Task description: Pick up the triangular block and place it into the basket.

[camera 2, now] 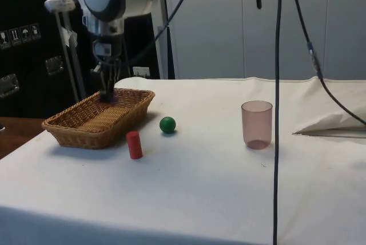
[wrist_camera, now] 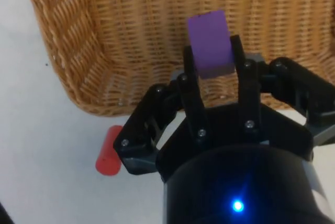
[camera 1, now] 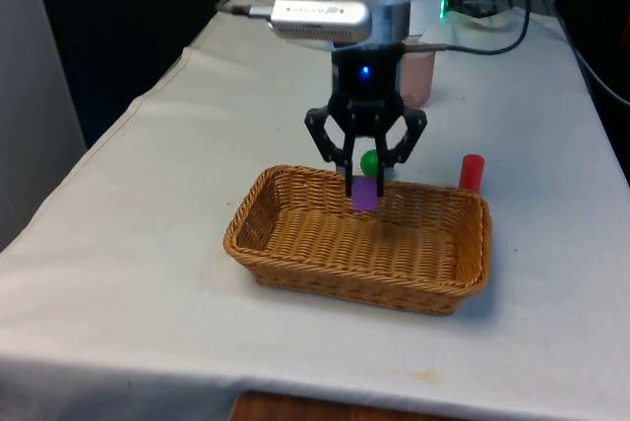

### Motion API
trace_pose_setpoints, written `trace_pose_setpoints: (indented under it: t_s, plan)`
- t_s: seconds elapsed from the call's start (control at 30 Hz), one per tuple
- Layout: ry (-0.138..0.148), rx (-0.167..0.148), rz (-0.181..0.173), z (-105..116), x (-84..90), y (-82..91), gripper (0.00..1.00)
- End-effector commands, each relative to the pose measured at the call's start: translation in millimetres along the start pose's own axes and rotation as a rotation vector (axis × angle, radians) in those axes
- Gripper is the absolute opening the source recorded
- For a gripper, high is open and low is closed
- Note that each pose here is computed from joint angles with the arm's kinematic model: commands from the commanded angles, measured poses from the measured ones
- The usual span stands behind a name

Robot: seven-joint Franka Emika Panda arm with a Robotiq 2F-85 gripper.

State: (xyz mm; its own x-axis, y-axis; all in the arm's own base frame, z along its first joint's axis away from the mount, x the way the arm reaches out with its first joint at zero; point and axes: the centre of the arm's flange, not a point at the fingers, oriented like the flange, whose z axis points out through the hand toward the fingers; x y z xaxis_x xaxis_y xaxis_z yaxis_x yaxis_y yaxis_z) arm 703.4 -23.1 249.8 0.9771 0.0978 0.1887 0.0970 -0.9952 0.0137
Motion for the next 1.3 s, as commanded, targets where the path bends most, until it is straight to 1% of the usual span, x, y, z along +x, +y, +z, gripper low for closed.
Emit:
trace_pose_setpoints:
  t_s: [0.0, 0.07, 0.1, 0.13, 0.17, 0.33, 0.37, 0.4, 0.6, 0.63, 0.67, 0.7, 0.8, 0.83, 0.97, 1.0, 1.03, 1.07, 1.1, 1.13, 1.27]
  plan:
    - [0.002, 0.004, 0.003, 7, 1.5, -1.2, 0.33]
    - [0.001, 0.004, 0.005, 15, 2.9, -0.7, 0.33]
    - [-0.002, -0.003, 0.002, 9, 1.1, -1.0, 0.33]
    - [0.001, 0.004, 0.006, 18, 3.6, -0.3, 0.33]
    - [0.000, 0.003, 0.009, 26, 4.4, 3.9, 0.33]
    - [-0.005, 0.003, 0.016, 41, 5.0, 13.6, 0.33]
    - [-0.009, -0.004, 0.016, 41, 4.2, 13.6, 0.33]
    - [-0.005, 0.003, 0.017, 43, 5.1, 14.1, 0.33]
    - [-0.012, 0.000, 0.022, 50, 4.1, 15.0, 0.33]
    - [-0.012, 0.000, 0.022, 51, 4.2, 14.8, 0.33]
    - [-0.017, -0.004, 0.018, 49, 2.9, 14.6, 0.36]
    - [-0.013, 0.000, 0.022, 51, 4.5, 14.7, 0.36]
    - [-0.014, -0.001, 0.023, 53, 4.7, 14.9, 0.49]
    - [-0.014, -0.002, 0.023, 54, 4.9, 14.8, 0.58]
    - [-0.018, -0.006, 0.022, 53, 3.9, 14.6, 0.77]
    - [-0.015, -0.002, 0.025, 54, 5.0, 15.4, 0.77]
    - [-0.016, -0.002, 0.025, 55, 4.7, 15.5, 0.81]
    - [-0.016, -0.002, 0.025, 55, 4.7, 15.5, 0.88]
    - [-0.015, -0.002, 0.025, 55, 5.1, 15.4, 0.97]
    - [-0.015, -0.002, 0.025, 55, 5.1, 15.4, 1.00]
    - [-0.019, -0.006, 0.022, 54, 3.6, 14.6, 1.00]
